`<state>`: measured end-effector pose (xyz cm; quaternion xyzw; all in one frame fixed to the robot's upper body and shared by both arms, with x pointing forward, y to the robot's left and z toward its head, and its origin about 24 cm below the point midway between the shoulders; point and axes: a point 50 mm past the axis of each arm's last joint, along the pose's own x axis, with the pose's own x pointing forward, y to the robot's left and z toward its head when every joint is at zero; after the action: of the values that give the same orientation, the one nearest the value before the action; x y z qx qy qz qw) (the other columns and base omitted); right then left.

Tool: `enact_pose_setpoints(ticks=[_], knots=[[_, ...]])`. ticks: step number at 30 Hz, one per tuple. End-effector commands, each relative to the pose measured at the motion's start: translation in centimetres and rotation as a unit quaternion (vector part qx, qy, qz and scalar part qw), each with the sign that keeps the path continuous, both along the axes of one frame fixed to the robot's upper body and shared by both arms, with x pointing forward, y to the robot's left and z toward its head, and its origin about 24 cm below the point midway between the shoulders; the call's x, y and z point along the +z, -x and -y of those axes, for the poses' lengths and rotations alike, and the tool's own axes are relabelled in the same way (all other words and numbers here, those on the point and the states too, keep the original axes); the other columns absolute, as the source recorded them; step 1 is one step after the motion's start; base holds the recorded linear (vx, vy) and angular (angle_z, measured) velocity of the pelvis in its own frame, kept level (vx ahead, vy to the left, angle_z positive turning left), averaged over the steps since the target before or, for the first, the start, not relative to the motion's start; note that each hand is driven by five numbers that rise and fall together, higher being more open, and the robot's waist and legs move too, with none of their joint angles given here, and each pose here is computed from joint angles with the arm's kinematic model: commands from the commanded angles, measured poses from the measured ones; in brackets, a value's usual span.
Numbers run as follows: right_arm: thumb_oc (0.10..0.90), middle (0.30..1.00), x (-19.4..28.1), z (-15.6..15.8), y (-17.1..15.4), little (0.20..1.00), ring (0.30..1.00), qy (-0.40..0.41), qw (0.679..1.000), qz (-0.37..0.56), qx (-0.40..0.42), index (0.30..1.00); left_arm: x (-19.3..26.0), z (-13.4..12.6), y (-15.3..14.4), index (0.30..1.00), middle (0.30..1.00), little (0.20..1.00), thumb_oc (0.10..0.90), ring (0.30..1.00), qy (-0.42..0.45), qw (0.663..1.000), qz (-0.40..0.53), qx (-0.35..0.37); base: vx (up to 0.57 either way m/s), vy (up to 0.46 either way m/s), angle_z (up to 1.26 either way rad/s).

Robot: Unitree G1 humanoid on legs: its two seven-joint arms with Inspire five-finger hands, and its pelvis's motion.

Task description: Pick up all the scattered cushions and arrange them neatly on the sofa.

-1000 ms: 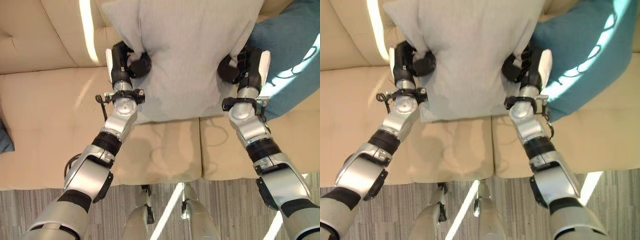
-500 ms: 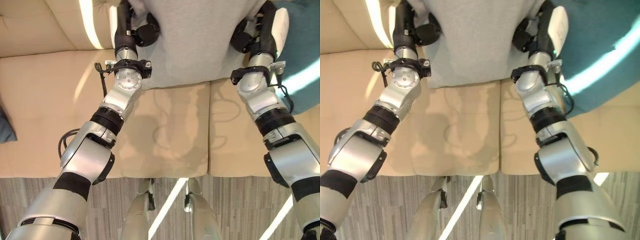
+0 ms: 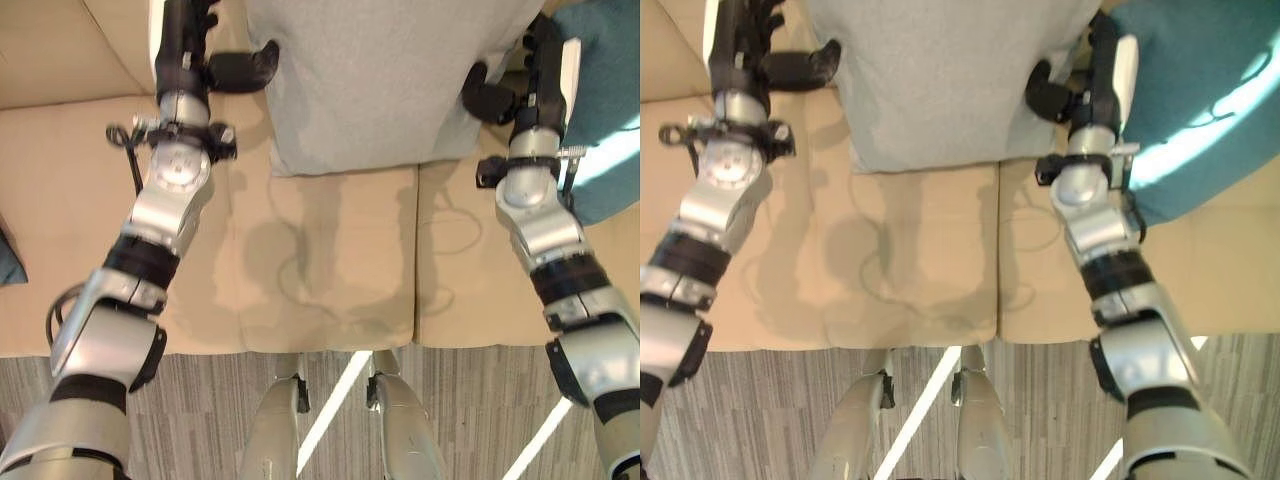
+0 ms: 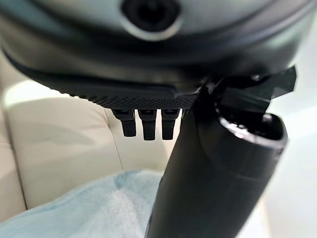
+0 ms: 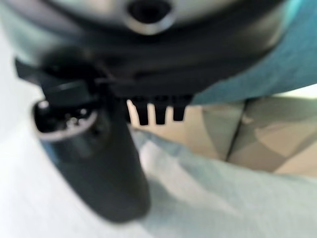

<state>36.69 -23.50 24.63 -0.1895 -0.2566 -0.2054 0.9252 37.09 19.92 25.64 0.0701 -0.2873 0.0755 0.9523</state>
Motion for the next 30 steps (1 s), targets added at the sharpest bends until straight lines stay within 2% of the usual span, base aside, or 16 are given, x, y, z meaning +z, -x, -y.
enact_pose_setpoints(ticks=[1,2,5,8,9,11,12,13,15,18,19,21,22,24,29,30], knots=[[0.8,0.9,-2.1,1.3,2.3,0.9,0.9,0.028,0.999,0.044,0.009,0.9,-3.7,-0.5,1.6,0.9,0.9,0.9,0.8,0.9,0.031,0.999,0.018,-0.011,0.05,-0.046,0.14],[0.8,0.9,-2.2,1.3,2.3,0.9,0.9,0.028,0.999,0.042,0.009,0.9,-3.8,-0.5,1.7,0.9,0.9,0.9,0.8,0.9,0.031,0.999,0.016,-0.011,0.04,-0.047,0.12],[0.8,0.9,-5.9,2.2,4.1,0.9,0.9,0.02,1.0,0.003,0.005,0.9,-8.0,-1.8,3.8,0.9,0.9,0.9,0.8,0.9,0.061,0.998,-0.022,-0.001,0.02,-0.047,0.06],[0.8,0.9,-12.7,2.8,6.6,0.9,0.9,-0.045,0.994,-0.097,0.031,0.9,-15.1,-3.4,7.1,0.9,0.9,0.9,0.8,0.9,0.087,0.988,-0.126,0.01,-0.01,-0.049,0.09],[0.8,0.9,-12.8,2.8,6.7,0.9,0.9,-0.046,0.994,-0.099,0.032,0.9,-15.2,-3.4,7.3,0.9,0.9,0.9,0.8,0.9,0.086,0.988,-0.128,0.01,-0.03,-0.051,0.02],[0.8,0.9,-15.9,3.3,8.0,0.9,0.9,-0.058,0.986,-0.155,0.026,0.9,-18.6,-4.4,9.2,0.9,0.9,0.9,0.8,0.9,0.105,0.976,-0.187,0.023,0.0,-0.045,0.0],[0.8,0.9,-18.1,4.0,9.2,0.9,0.9,-0.072,0.978,-0.194,0.015,0.9,-21.6,-5.2,11.2,0.9,0.9,0.9,0.8,0.9,0.114,0.962,-0.243,0.036,0.0,-0.035,-0.02],[0.8,0.9,-18.2,4.0,9.3,0.9,0.9,-0.072,0.978,-0.196,0.015,0.9,-21.7,-5.2,11.4,0.9,0.9,0.9,0.8,0.9,0.114,0.962,-0.245,0.036,0.01,-0.03,-0.04],[0.8,0.9,-20.6,4.7,10.9,0.9,0.9,-0.086,0.967,-0.24,0.0,0.9,-25.1,-6.1,13.8,0.9,0.9,0.9,0.8,0.9,0.126,0.939,-0.314,0.06,0.01,-0.029,-0.02],[0.8,0.9,-24.3,5.4,13.9,0.9,0.9,-0.098,0.944,-0.314,-0.022,0.9,-30.2,-6.6,18.3,0.9,0.9,0.9,0.8,0.9,0.129,0.891,-0.427,0.088,0.0,-0.058,-0.01],[0.8,0.9,-24.3,5.4,13.9,0.9,0.9,-0.098,0.944,-0.315,-0.023,0.9,-30.3,-6.6,18.3,0.9,0.9,0.9,0.8,0.9,0.128,0.891,-0.427,0.088,0.0,-0.059,-0.01],[0.8,0.9,-26.4,5.5,15.8,0.9,0.9,-0.109,0.927,-0.357,-0.033,0.9,-32.9,-6.1,21.0,0.9,0.9,0.9,0.8,0.9,0.139,0.857,-0.486,0.098,-0.02,-0.062,0.02],[0.8,0.9,-26.4,5.5,15.8,0.9,0.9,-0.109,0.927,-0.357,-0.033,0.9,-32.9,-6.1,21.0,0.9,0.9,0.9,0.8,0.9,0.139,0.857,-0.486,0.098,-0.02,-0.061,0.04],[0.8,0.9,-28.0,5.3,17.3,0.9,0.9,-0.128,0.913,-0.385,-0.038,0.9,-34.3,-5.6,22.6,0.9,0.9,0.9,0.8,0.9,0.148,0.837,-0.517,0.105,-0.01,-0.074,0.05],[0.8,0.9,-28.9,4.8,18.1,0.9,0.9,-0.139,0.906,-0.399,-0.031,0.9,-34.6,-4.9,22.8,0.9,0.9,0.9,0.8,0.9,0.127,0.835,-0.529,0.086,-0.06,-0.057,0.18],[0.8,0.9,-29.0,4.5,17.8,0.9,0.9,-0.14,0.905,-0.402,-0.027,0.9,-34.3,-4.4,22.1,0.9,0.9,0.9,0.8,0.9,0.123,0.841,-0.522,0.075,-0.2,-0.006,0.29]])
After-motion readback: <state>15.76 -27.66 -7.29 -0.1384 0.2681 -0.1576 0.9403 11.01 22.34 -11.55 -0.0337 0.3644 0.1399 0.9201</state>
